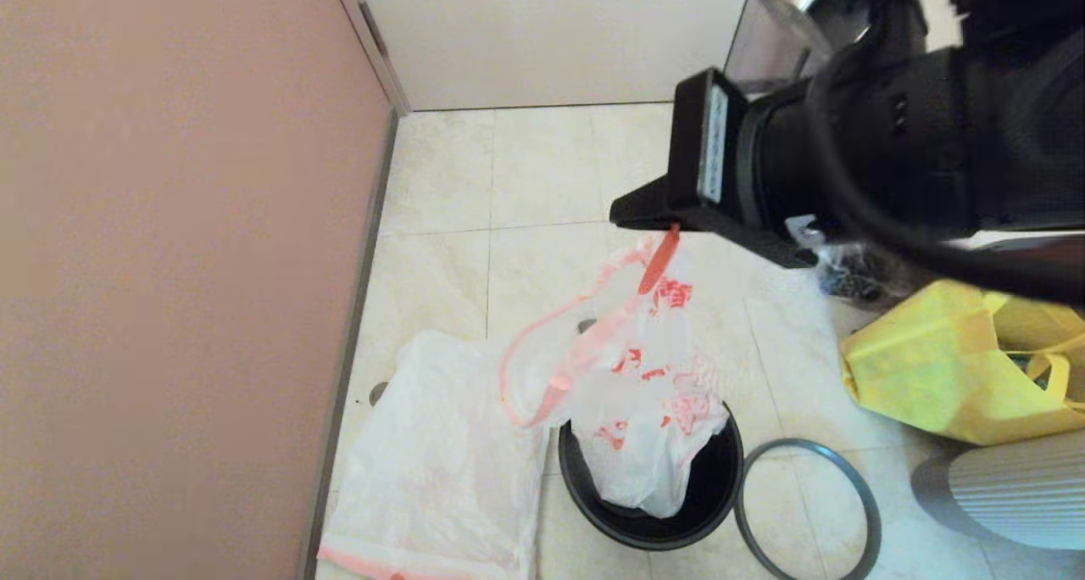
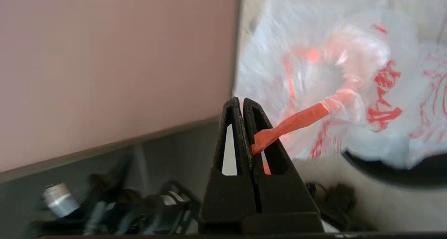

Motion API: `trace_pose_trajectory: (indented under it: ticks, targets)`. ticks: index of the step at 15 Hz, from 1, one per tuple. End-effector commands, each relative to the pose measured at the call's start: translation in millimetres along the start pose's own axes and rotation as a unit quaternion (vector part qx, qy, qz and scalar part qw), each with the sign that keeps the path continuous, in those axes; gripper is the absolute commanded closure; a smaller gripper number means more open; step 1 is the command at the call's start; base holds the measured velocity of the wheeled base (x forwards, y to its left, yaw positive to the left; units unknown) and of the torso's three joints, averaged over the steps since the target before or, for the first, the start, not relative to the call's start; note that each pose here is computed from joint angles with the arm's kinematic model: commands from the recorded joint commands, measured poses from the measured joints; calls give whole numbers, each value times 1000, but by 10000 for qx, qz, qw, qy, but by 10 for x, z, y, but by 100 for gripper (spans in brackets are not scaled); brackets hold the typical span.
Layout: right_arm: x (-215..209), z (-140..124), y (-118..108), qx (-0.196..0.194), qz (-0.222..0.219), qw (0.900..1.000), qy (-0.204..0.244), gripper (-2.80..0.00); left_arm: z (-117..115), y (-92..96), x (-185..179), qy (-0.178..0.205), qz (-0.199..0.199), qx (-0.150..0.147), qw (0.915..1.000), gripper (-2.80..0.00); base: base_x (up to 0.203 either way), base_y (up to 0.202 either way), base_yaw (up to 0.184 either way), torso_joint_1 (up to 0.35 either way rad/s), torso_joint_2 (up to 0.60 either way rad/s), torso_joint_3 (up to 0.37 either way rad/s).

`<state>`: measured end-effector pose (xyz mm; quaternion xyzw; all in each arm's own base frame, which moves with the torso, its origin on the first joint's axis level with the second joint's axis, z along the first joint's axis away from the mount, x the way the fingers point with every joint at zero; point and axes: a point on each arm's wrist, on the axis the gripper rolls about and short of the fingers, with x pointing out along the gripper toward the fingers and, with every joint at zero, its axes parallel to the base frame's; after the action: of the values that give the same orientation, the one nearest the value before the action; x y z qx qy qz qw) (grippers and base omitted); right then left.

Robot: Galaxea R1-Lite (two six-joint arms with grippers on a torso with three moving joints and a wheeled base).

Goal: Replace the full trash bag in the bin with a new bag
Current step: Place the trash bag on the floor

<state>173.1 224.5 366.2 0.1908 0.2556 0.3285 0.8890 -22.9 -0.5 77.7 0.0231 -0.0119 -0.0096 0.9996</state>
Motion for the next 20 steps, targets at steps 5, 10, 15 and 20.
trace_pose_trajectory:
  ticks: [5, 10, 15, 20]
  targets:
    - [-720, 468, 157, -218, 665, 9876, -1402, 0, -29, -1, 8, 57, -3, -1, 10000, 0, 0, 0, 0, 0, 0, 0]
    - [-1167, 709, 61, -735, 605, 9636, -2499, 0, -31, -1, 9, 62, 0, -1, 10000, 0, 0, 0, 0, 0, 0, 0]
    - [-1337, 860, -192, -656, -56, 9523, -2980, 0, -29, -1, 8, 56, -3, -1, 10000, 0, 0, 0, 0, 0, 0, 0]
    - [-972, 1047, -862, -288, -1465, 9442, -2935, 0, -33, -1, 10, 65, -3, -1, 10000, 0, 0, 0, 0, 0, 0, 0]
